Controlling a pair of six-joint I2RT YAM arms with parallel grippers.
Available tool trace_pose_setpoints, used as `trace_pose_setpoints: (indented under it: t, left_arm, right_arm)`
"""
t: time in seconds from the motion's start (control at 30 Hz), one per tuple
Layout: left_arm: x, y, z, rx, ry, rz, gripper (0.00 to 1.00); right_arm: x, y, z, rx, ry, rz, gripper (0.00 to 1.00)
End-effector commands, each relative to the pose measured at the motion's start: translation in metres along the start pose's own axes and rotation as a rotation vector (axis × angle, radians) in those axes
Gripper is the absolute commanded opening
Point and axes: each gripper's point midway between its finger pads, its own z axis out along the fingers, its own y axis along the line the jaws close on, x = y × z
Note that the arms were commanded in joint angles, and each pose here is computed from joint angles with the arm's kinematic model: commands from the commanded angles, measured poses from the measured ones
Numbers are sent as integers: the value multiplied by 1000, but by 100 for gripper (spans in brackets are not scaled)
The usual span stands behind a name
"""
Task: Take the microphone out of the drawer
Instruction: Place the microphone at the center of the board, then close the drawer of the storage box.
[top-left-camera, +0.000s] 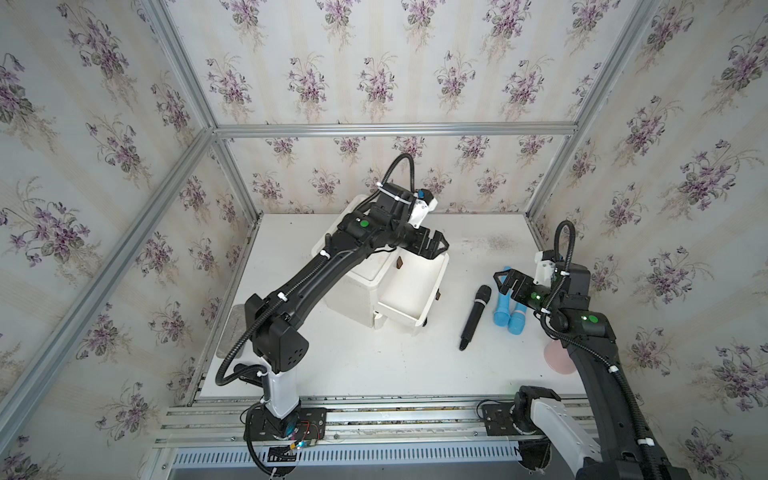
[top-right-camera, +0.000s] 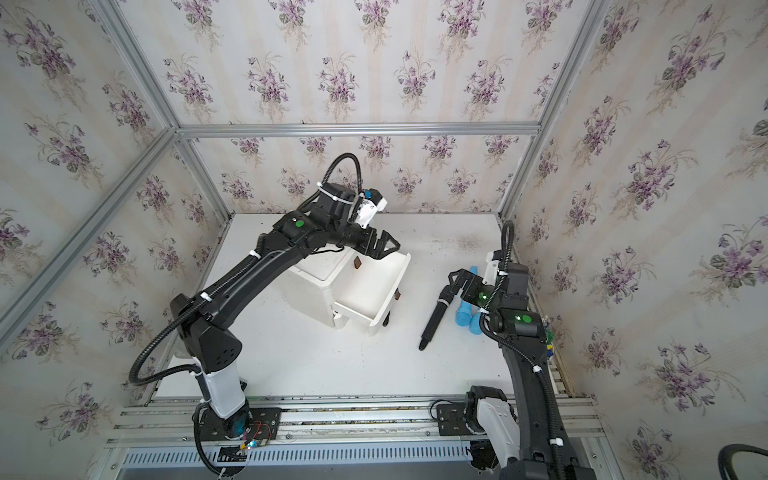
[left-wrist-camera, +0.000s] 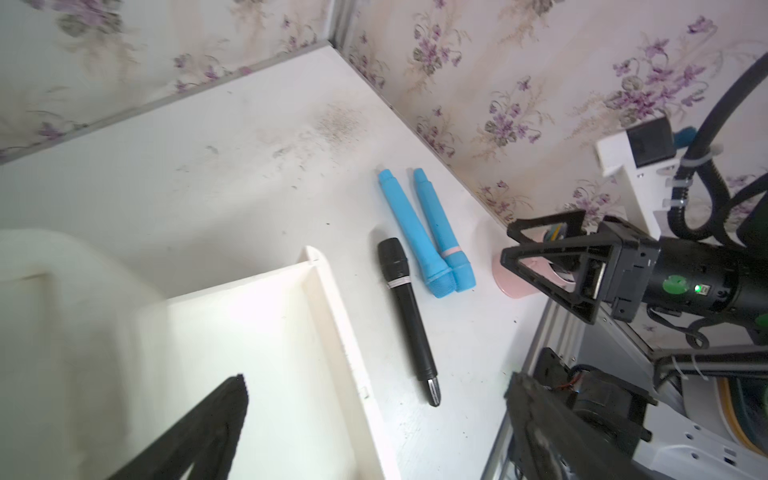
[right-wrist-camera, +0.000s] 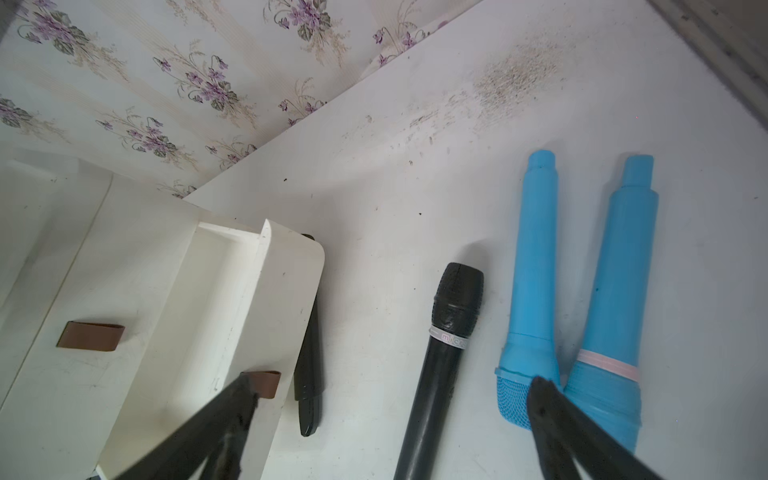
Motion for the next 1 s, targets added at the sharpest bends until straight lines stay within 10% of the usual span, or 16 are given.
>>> trace_pose_setpoints:
  t: [0.0, 0.53, 0.97]
  left_arm:
    - [2, 32, -24, -78, -7, -20, 99]
    - [2, 164, -143, -398, -74, -151, 99]
    - [28, 193, -115, -293, -28, -268, 99]
  right_arm:
    - [-3, 12, 9, -70, -17, 0, 100]
    - [57, 45, 71, -126, 132, -72, 100]
    - [89, 63, 103, -154, 224, -86, 100]
